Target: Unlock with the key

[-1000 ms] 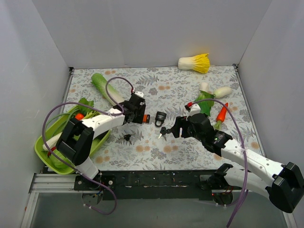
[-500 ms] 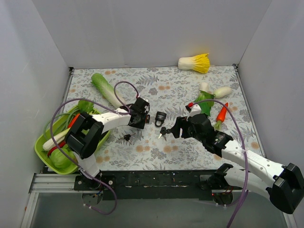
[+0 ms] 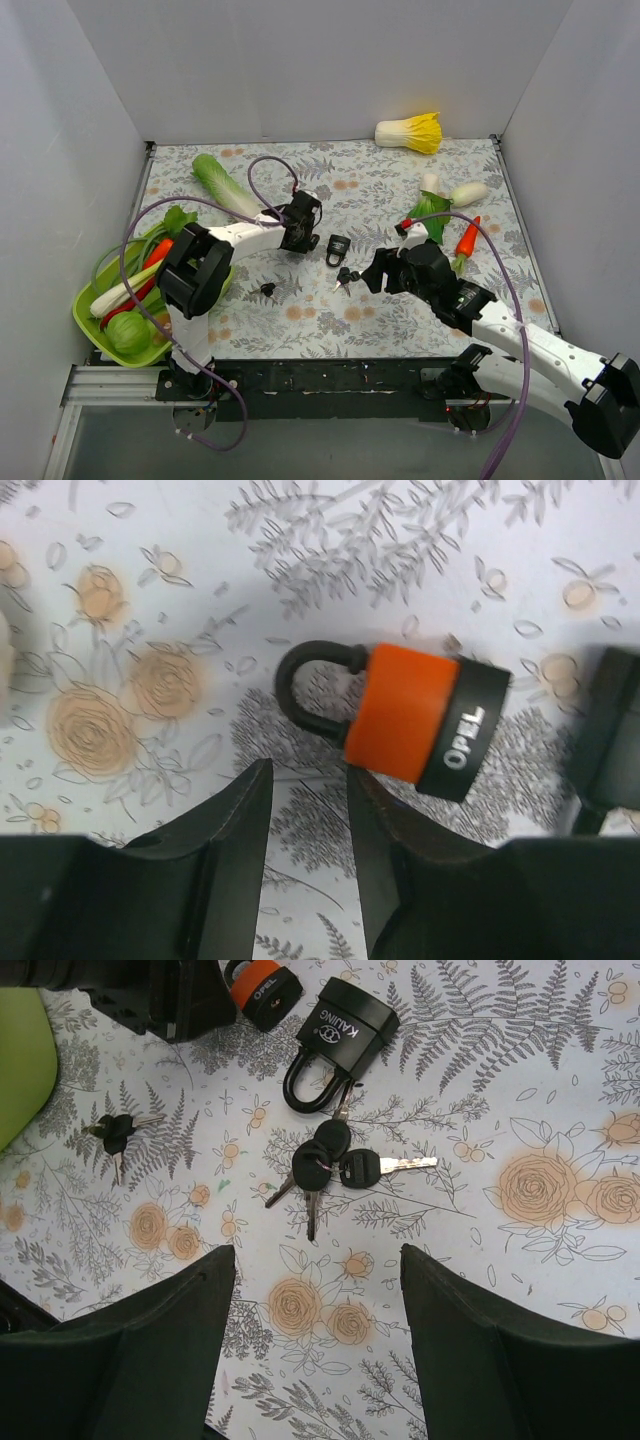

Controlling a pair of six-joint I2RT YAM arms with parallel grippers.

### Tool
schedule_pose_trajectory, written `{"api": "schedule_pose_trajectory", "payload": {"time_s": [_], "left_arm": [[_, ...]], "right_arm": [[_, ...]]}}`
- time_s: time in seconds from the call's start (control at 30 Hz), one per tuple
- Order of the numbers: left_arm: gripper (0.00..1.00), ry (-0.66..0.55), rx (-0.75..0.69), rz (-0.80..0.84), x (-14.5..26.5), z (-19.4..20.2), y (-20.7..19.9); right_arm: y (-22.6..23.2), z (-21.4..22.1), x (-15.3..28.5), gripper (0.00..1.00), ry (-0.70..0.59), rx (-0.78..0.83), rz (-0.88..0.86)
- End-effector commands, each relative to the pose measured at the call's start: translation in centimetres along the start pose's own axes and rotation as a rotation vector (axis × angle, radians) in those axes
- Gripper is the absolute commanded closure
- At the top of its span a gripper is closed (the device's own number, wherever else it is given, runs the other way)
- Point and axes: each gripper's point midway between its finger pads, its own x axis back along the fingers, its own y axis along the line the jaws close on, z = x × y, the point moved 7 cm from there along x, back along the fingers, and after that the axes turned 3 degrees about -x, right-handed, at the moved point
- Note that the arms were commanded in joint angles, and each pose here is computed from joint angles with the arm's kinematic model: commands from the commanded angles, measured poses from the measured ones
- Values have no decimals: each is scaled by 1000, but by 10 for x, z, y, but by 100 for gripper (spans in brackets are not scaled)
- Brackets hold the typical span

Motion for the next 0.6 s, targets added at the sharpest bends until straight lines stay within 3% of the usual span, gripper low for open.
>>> {"api": "schedule_pose_trajectory", "payload": {"time_s": [0.0, 0.13, 0.47, 0.57], "left_arm": [[65, -34, -16, -113, -7, -19, 19], [63, -43, -10, -136, -9, -28, 28], [59, -92, 44, 88, -12, -52, 3], [59, -102, 47, 86, -15, -56, 1]], "right_arm": [[-2, -2, 4, 26, -30, -15, 9], [-4, 0, 7, 27, -31, -19, 14], [-2, 2, 3, 26, -17, -26, 8], [-2, 2, 2, 27, -14, -26, 8]]}}
